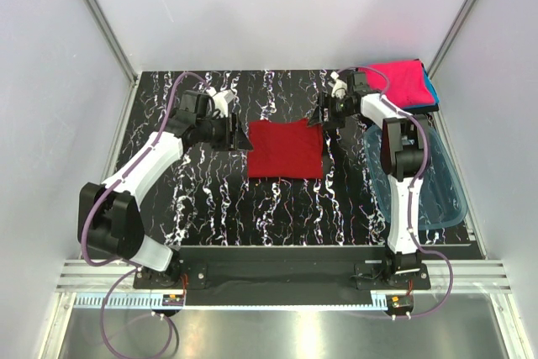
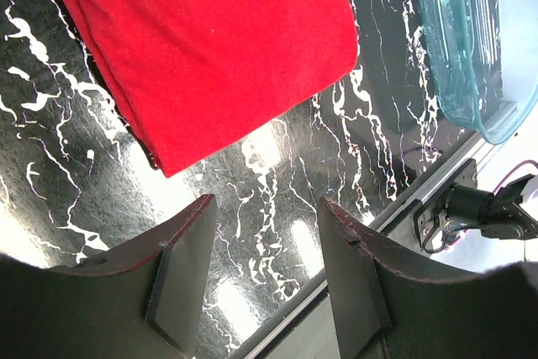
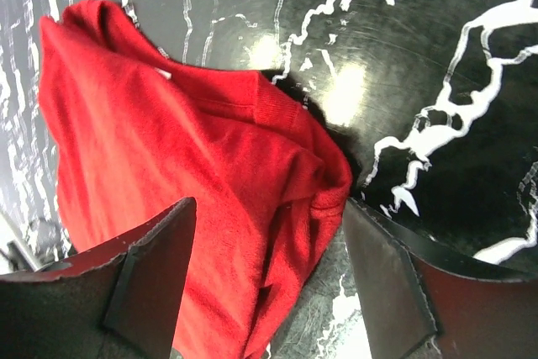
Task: Fold and stack the t-shirts
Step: Neatly place the folded tshirt to the corner
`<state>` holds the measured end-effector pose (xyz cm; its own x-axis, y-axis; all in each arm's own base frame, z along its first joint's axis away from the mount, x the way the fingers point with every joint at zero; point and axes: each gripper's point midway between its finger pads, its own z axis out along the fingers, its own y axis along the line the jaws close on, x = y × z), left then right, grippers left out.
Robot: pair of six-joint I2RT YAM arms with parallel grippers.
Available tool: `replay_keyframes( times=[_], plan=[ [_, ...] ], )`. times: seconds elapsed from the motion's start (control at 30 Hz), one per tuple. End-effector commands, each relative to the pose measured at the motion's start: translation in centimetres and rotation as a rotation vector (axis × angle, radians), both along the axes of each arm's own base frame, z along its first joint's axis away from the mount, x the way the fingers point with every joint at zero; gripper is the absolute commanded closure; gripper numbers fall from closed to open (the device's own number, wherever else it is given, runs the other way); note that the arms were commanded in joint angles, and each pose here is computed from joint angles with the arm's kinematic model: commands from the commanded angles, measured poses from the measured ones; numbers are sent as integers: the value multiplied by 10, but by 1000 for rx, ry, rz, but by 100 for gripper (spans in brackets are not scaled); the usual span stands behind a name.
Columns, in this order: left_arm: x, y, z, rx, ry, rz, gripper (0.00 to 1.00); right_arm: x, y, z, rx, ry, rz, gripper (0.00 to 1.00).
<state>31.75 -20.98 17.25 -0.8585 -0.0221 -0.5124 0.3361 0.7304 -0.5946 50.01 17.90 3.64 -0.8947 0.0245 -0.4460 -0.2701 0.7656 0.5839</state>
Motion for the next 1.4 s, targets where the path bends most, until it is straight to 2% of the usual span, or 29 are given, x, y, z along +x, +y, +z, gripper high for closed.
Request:
replay_keyframes(
  times=[0.0, 0.3, 0.57, 0.67, 0.77, 0.97, 1.17, 1.23, 1.3, 1.33, 1.37],
  plan=[
    [-1, -3, 11, -15, -54, -31, 44, -8, 3, -14, 26, 43, 68, 23],
    [-1, -3, 11, -18, -51, -36, 44, -8, 1, -31, 4, 109, 60, 25],
    [-2, -4, 10, -20, -44, -36, 44, -9, 3, -33, 16, 117, 72, 37],
    [-1, -4, 11, -23, -47, -37, 44, -10, 5, -34, 22, 121, 84, 38],
    [-3, -5, 8, -23, -39, -40, 44, -11, 7, -29, 33, 113, 99, 32],
    [-2, -5, 8, -23, -39, -38, 44, -10, 5, -30, 15, 118, 93, 32],
    [-2, -4, 8, -24, -41, -34, 44, -13, 9, -37, 14, 143, 107, 45],
    [-2, -4, 8, -25, -40, -35, 44, -11, 12, -37, 11, 134, 117, 62],
    [-2, -4, 7, -23, -39, -34, 44, -10, 13, -37, 11, 125, 124, 73],
    [-2, -4, 6, -19, -39, -31, 44, -9, 15, -31, 23, 112, 136, 86],
    [-2, -2, 5, -14, -38, -27, 44, -10, 16, -27, 34, 104, 143, 90]
  ],
)
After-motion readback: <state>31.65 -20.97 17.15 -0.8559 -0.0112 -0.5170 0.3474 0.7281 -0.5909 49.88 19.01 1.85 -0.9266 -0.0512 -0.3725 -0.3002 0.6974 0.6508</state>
